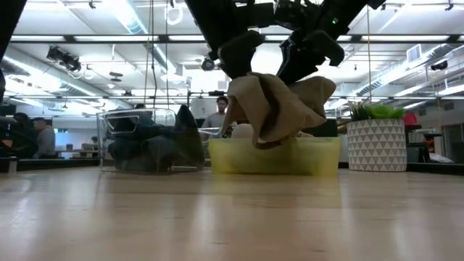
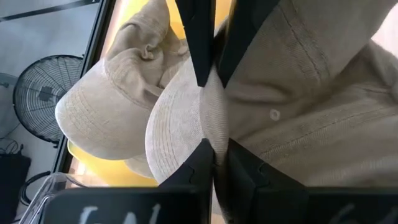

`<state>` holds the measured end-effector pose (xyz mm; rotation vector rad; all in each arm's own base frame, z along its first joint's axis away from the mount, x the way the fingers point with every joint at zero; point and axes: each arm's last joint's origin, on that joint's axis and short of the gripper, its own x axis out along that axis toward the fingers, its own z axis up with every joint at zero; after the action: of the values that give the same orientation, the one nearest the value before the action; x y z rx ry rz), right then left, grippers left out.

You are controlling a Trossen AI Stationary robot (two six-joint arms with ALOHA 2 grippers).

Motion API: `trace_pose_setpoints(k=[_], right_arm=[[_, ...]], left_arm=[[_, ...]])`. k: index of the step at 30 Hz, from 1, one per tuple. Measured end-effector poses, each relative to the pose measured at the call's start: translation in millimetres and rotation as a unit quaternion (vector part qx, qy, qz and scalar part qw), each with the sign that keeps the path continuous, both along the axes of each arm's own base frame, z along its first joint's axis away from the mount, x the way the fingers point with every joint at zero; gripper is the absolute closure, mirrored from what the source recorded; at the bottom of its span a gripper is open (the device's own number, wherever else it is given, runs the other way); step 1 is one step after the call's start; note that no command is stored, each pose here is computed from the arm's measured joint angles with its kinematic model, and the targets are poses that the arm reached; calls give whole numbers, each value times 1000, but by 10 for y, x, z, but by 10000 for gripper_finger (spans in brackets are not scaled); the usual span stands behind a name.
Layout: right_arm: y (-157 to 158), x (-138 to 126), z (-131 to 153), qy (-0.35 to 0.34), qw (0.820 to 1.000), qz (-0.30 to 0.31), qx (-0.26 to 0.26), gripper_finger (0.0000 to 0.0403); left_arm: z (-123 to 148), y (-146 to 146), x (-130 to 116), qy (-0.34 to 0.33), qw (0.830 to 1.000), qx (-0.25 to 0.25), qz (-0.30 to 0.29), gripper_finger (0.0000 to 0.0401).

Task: Pick & Place hat
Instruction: Put the brown cap into the yellow bin

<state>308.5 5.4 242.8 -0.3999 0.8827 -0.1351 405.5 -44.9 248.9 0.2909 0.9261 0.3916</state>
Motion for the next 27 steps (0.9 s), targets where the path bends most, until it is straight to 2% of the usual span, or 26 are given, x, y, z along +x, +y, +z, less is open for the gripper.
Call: trace_pose_setpoints(k=[6,16,21,24,27], right_arm=[[-5,-4,-3,3,1000,-1,-3,385],[-7,-37,-32,26,1000,-6,-15,396],[-23,-102,69,14,999,-12,-30,396],[-40,-186,189,10,997,-5,-72,396],[-51,-270,327,4,993,28,-114,396]], left_arm=[[-1,94,-1,7,1000,-2,8,353],[33,0,-66,24,1000,4,-6,240],[297,16,-316,22,999,1,41,213],[516,62,-530,13,997,-12,72,212],[753,95,-727,-10,996,-21,84,217]])
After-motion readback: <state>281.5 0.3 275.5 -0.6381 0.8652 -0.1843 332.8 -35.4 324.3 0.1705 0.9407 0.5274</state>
